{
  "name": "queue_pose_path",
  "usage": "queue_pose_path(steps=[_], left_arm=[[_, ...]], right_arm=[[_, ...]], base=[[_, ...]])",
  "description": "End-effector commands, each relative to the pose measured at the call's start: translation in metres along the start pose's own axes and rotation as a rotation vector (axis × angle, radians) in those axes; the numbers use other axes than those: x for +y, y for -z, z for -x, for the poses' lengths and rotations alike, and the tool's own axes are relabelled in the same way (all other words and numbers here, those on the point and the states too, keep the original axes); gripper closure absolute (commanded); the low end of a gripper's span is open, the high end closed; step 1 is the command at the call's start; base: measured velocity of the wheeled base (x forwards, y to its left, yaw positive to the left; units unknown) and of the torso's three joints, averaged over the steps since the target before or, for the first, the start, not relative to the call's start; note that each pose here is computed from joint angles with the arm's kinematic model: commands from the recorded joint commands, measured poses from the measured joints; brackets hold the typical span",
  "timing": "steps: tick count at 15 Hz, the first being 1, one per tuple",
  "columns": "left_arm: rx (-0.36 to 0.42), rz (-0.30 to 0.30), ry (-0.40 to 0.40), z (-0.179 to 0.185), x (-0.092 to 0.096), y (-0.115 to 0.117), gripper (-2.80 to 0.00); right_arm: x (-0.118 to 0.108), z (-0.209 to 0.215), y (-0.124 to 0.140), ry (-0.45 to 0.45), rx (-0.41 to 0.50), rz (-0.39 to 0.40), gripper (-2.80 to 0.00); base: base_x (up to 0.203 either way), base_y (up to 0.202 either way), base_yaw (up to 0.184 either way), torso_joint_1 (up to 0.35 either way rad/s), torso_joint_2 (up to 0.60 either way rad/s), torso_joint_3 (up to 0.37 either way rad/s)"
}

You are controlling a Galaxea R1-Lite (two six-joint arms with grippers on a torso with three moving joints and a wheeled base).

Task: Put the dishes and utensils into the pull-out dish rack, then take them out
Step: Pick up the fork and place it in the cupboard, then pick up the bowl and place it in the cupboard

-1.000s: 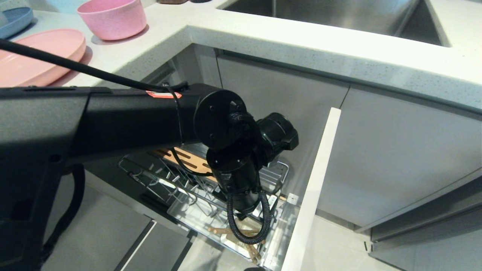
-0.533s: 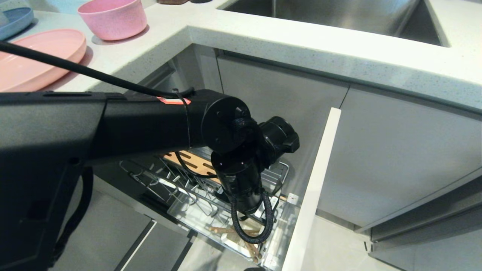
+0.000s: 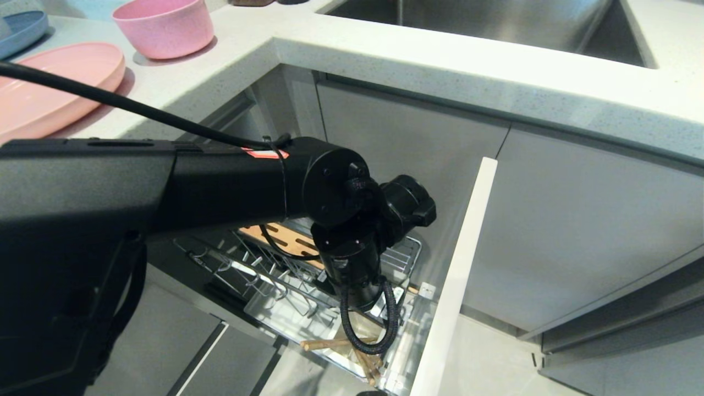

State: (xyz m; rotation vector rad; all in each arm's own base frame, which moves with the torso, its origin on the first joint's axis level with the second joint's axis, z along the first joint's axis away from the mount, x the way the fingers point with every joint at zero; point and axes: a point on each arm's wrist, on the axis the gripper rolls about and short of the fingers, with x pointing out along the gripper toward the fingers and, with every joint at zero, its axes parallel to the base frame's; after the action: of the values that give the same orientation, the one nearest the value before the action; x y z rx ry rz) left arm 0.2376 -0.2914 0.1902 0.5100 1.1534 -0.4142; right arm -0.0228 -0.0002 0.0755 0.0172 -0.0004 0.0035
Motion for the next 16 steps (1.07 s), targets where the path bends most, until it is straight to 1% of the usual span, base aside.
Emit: queue_pose_path(steps=[1,6,8,10,12,13,15,16], left_arm=[[0.001,0.002,-0.002,0.002,0.001,0.001,-2.80],[-0.040,0.017,-0.013,0.018,0.006,0.004,-2.80],[-0.079,0.034,-0.037,0.031,0.010,0.007,-2.80],[-0.122,0.070,-0.057,0.045,0.015,0.010,-2.80],[-0.199,0.131,-0.072,0.062,0.020,0.012,-2.80],[-0.232,0.158,-0.080,0.070,0.022,0.013,0.00],[-0.307,0.230,-0.130,0.084,0.028,0.015,0.00],[-0.349,0.268,-0.139,0.091,0.028,0.016,0.00]], right_arm=[[0.000,0.000,0.000,-0.001,0.001,-0.001,0.00],[0.000,0.000,0.000,0.000,0.001,0.000,0.00],[0.000,0.000,0.000,-0.002,0.001,0.000,0.00],[0.000,0.000,0.000,0.000,0.002,-0.001,0.00],[0.000,0.000,0.000,-0.001,0.000,0.000,0.00],[0.000,0.000,0.000,-0.001,0.002,0.000,0.00],[0.000,0.000,0.000,-0.001,0.001,0.000,0.00],[0.000,0.000,0.000,-0.002,0.001,0.000,0.00]], base=[[0.000,0.000,0.000,0.000,0.00,0.000],[0.000,0.000,0.000,0.000,0.00,0.000],[0.000,0.000,0.000,0.000,0.00,0.000],[0.000,0.000,0.000,0.000,0.00,0.000],[0.000,0.000,0.000,0.000,0.00,0.000],[0.000,0.000,0.000,0.000,0.00,0.000],[0.000,0.000,0.000,0.000,0.00,0.000],[0.000,0.000,0.000,0.000,0.00,0.000]])
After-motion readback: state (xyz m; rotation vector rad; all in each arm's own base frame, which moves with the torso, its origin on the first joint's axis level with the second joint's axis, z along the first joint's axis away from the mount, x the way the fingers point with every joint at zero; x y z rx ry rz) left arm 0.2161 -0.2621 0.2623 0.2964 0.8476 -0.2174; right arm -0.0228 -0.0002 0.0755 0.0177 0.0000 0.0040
